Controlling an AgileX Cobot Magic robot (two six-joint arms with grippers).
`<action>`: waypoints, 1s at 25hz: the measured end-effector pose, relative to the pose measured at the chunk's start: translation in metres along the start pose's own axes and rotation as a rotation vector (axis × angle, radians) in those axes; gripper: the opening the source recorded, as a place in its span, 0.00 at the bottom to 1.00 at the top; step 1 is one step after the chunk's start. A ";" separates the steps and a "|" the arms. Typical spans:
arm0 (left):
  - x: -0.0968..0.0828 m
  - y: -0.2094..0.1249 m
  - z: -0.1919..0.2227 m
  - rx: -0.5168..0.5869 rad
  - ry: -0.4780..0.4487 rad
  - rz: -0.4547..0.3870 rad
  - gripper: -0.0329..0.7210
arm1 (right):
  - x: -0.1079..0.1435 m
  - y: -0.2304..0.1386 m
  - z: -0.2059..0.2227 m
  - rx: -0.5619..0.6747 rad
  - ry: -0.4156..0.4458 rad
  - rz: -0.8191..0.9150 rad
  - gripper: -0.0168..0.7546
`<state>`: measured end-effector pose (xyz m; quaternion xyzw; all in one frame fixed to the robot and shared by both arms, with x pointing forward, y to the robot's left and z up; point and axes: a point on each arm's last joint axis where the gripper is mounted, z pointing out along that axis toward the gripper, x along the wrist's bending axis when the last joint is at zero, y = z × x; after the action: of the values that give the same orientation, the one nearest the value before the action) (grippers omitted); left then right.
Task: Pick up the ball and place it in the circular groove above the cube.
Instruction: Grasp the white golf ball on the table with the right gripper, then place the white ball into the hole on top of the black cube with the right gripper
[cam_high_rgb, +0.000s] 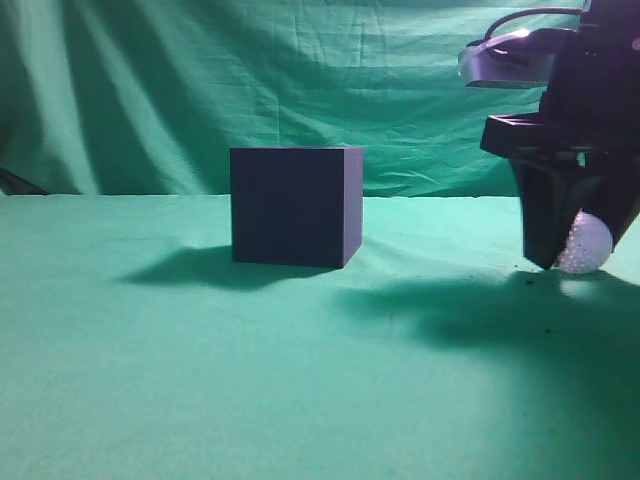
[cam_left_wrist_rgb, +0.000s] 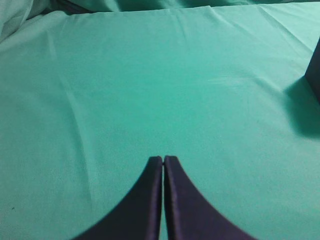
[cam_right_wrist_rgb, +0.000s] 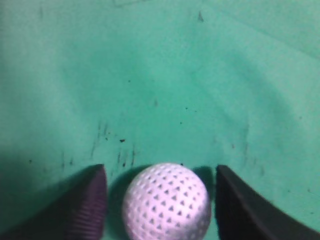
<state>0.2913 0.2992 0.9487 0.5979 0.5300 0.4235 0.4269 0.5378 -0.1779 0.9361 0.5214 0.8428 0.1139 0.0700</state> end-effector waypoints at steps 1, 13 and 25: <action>0.000 0.000 0.000 0.000 0.000 0.000 0.04 | 0.000 0.000 0.000 0.003 -0.004 0.006 0.45; 0.000 0.000 0.000 0.000 0.000 0.000 0.04 | 0.001 0.058 -0.084 -0.100 0.010 0.014 0.42; 0.000 0.000 0.000 0.000 0.000 0.000 0.04 | 0.111 0.084 -0.110 -0.307 0.130 -0.272 0.42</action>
<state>0.2913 0.2992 0.9487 0.5979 0.5300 0.4235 0.4269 0.5347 -0.0551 1.0650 0.3778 0.8809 0.2638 0.1085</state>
